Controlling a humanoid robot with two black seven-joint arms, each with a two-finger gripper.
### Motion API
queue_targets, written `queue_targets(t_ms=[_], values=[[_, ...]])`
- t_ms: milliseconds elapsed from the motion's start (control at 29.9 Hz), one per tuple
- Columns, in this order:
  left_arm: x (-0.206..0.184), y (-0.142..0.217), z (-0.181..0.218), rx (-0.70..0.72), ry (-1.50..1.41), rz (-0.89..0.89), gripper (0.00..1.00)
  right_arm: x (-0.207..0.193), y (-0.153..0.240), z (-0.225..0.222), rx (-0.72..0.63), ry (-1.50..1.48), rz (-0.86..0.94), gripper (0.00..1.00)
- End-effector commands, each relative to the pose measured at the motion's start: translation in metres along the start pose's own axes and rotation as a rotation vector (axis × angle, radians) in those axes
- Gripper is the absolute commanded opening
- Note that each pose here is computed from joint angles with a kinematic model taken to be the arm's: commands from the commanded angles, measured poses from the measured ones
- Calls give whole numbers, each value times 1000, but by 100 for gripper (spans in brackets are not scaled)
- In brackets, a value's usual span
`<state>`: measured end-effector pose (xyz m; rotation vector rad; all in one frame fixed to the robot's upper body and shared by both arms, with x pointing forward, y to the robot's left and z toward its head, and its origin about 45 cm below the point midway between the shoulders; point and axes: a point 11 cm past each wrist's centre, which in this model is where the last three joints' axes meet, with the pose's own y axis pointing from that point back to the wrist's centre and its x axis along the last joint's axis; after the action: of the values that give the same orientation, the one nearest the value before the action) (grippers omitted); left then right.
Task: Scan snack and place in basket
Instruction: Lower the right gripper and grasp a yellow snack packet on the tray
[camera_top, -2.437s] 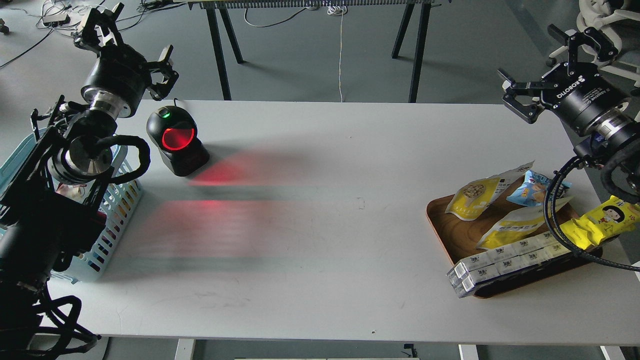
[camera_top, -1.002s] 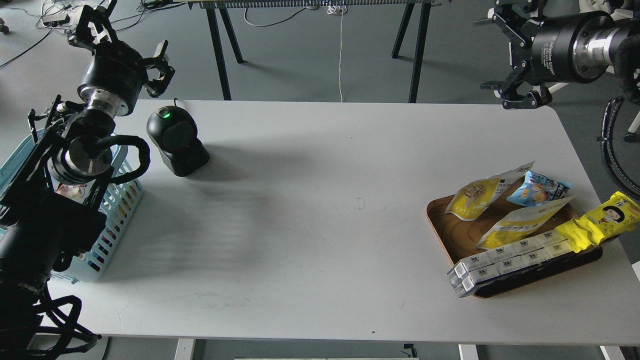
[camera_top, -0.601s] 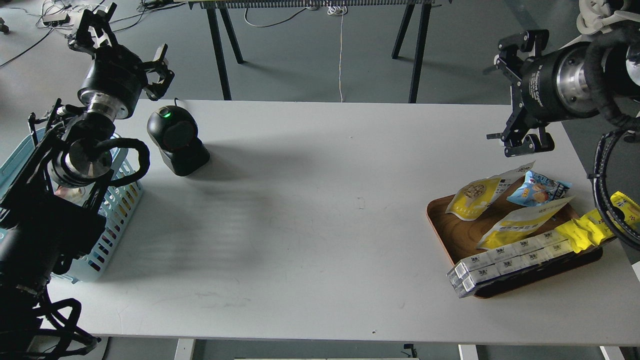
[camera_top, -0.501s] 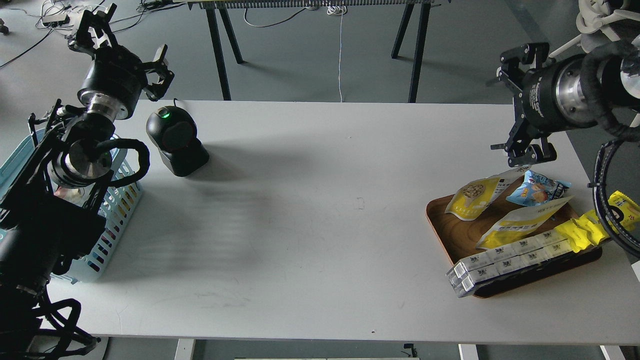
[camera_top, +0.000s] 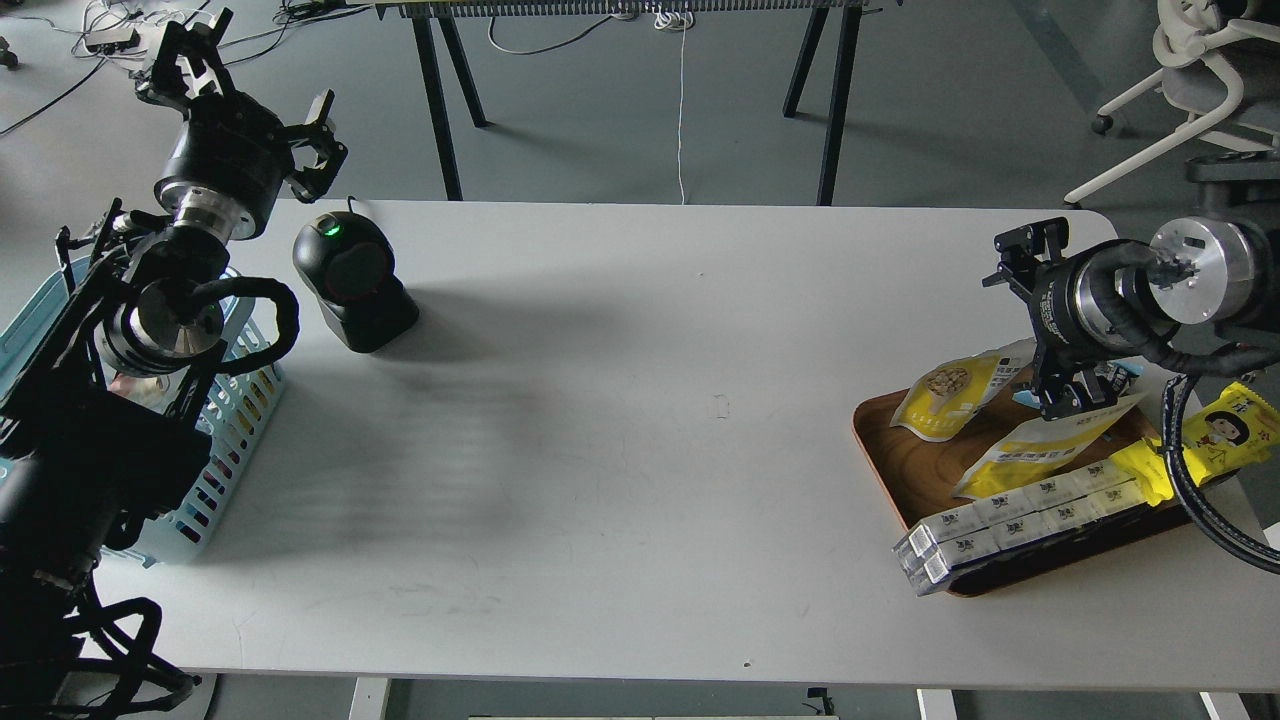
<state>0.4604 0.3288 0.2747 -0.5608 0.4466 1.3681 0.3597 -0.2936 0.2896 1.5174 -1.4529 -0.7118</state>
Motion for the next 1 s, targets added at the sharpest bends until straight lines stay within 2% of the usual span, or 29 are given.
queue_targets(t_ms=[0, 67, 100, 134, 301, 334, 367, 968], values=[[0, 0, 0, 0, -2, 1, 100, 1, -7, 2, -13, 10, 9, 93], [1, 0, 0, 1, -2, 2, 100, -2, -10, 4, -21, 18, 5, 76], [2, 1, 0, 1, -1, 5, 100, -3, -12, 6, -22, 28, 6, 59], [3, 2, -2, 4, -1, 7, 100, -4, -13, 6, -21, 41, 9, 46], [3, 2, -2, -2, 0, 7, 100, -8, -15, 7, -21, 62, 5, 24], [3, 2, -2, -5, 0, 7, 100, -8, -14, 6, -17, 65, 6, 9], [3, 2, -1, -6, 0, 7, 100, -8, -15, 7, -21, 63, 7, 0], [4, 3, -2, -7, -2, 9, 100, -10, -4, -5, 23, 43, -21, 0]])
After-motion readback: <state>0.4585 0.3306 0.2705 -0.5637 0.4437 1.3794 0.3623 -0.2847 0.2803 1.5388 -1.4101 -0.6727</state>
